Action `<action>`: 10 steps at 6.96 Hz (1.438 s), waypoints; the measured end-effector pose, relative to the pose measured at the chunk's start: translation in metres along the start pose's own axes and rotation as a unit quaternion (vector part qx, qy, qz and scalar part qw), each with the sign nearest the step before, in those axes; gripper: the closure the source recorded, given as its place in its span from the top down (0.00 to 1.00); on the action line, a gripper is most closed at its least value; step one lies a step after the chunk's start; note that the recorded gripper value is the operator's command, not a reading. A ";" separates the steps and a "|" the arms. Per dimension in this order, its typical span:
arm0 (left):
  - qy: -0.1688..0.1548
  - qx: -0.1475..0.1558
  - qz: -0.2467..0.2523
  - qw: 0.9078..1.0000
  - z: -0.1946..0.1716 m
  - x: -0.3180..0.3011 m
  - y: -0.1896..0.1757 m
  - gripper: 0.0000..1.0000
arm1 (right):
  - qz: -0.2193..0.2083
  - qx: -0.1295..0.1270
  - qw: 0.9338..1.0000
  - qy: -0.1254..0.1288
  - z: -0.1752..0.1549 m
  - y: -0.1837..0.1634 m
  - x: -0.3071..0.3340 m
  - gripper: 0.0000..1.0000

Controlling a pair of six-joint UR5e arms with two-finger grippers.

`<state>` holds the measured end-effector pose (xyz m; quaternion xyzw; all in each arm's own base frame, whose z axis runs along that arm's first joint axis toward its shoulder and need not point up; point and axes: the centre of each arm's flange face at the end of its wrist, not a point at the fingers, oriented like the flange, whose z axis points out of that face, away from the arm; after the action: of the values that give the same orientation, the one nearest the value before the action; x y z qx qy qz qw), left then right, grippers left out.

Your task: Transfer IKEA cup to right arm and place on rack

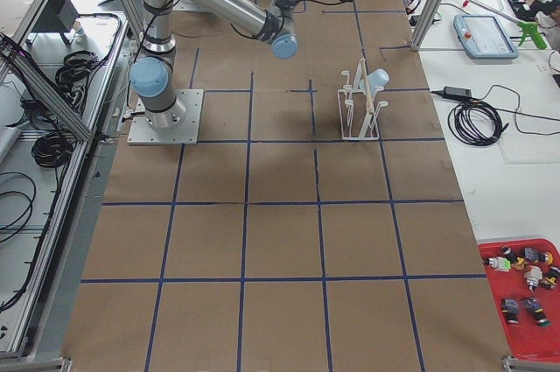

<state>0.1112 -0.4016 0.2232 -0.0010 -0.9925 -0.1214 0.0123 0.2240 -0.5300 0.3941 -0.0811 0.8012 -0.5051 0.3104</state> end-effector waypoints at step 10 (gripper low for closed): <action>0.062 0.120 0.040 0.990 -0.230 -0.017 -0.069 0.00 | 0.399 -0.017 0.915 -0.061 -0.010 0.009 -0.017 1.00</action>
<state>0.1333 -0.5239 0.4297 -0.0317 -0.9964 -0.0010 0.0789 0.2332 -0.5110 0.3966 0.2094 0.7549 -0.3198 0.5330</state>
